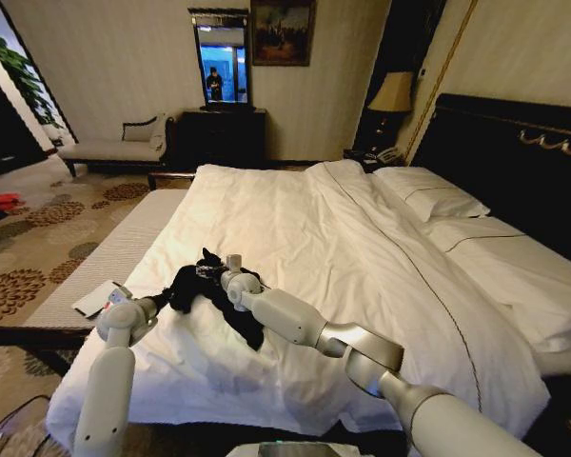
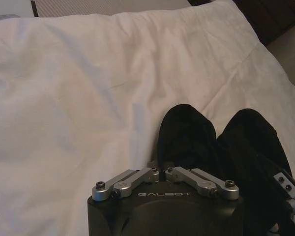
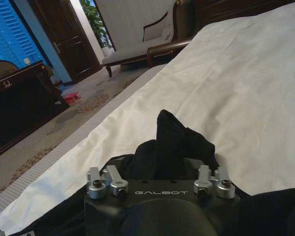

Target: Fold the clothes on the bed.

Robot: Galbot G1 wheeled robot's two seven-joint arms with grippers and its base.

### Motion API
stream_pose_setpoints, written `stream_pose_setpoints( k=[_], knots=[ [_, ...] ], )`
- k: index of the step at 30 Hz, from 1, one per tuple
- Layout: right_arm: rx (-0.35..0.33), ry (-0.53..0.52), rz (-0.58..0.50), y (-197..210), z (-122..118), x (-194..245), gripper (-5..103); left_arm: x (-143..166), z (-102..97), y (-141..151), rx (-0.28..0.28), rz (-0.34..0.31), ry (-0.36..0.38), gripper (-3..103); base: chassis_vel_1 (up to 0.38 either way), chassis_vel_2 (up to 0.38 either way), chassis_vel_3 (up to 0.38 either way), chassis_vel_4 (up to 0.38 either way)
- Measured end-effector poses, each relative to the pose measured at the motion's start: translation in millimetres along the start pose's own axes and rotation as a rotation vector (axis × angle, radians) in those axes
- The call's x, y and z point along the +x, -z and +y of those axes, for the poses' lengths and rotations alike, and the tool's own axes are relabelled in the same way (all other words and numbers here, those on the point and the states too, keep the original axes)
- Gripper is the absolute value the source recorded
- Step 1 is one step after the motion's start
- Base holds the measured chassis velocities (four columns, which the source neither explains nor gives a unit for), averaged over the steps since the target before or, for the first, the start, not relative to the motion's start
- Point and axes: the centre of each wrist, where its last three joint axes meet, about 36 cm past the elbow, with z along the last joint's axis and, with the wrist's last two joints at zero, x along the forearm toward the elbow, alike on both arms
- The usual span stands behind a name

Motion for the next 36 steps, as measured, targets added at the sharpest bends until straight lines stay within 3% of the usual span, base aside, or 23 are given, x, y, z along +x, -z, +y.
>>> stream_pose_setpoints(
  k=[3,5,9,11,14,18,24,28,29,33,36],
  knots=[
    [-0.006,0.013,-0.004,-1.3,-1.2,0.0,52,-1.6,-1.0,0.0,-0.001,0.0,0.001,0,0.0,0.0,0.0,0.0],
    [-0.007,0.018,-0.007,-1.5,-1.4,0.0,52,-2.1,-1.3,0.0,-0.002,0.001,0.001,0,0.0,0.0,0.0,0.0],
    [-0.022,0.054,-0.032,-1.2,-2.8,0.3,30,-5.2,-2.3,-0.4,-0.002,0.003,0.004,0,0.0,0.0,0.0,0.0],
    [-0.026,0.063,-0.039,-1.1,-3.1,0.3,30,-6.1,-2.4,-0.7,-0.002,0.004,0.005,0,0.0,0.0,0.0,0.0],
    [-0.039,0.108,-0.067,-1.8,-3.3,0.9,14,-7.6,-2.9,-1.5,-0.002,0.005,0.006,0,0.0,0.0,0.0,0.0],
    [-0.055,0.155,-0.103,0.4,-4.2,2.5,2,-7.4,-3.4,-0.3,-0.003,0.003,0.005,0,0.0,0.0,0.0,0.0],
    [-0.084,0.183,-0.183,20.7,-22.0,14.6,0,-1.1,-3.1,11.4,-0.01,-0.029,-0.006,0,0.0,0.0,0.0,0.0],
    [-0.057,0.163,-0.268,50.8,-56.3,38.7,0,19.3,-7.0,32.1,-0.032,-0.109,-0.04,0,0.0,0.0,0.0,0.0],
    [-0.057,0.163,-0.268,50.8,-56.3,38.7,0,19.3,-7.0,32.1,-0.032,-0.109,-0.04,0,0.0,0.0,0.0,0.0],
    [-0.017,0.164,-0.349,89.5,-79.1,74.3,0,52.5,-16.6,59.5,-0.09,-0.234,-0.1,0,0.0,0.0,0.0,0.0],
    [-0.028,0.17,-0.377,109.1,-82.1,92.3,0,66.8,-22.0,72.9,-0.109,-0.285,-0.128,0,0.0,0.0,0.0,0.0]
  ],
)
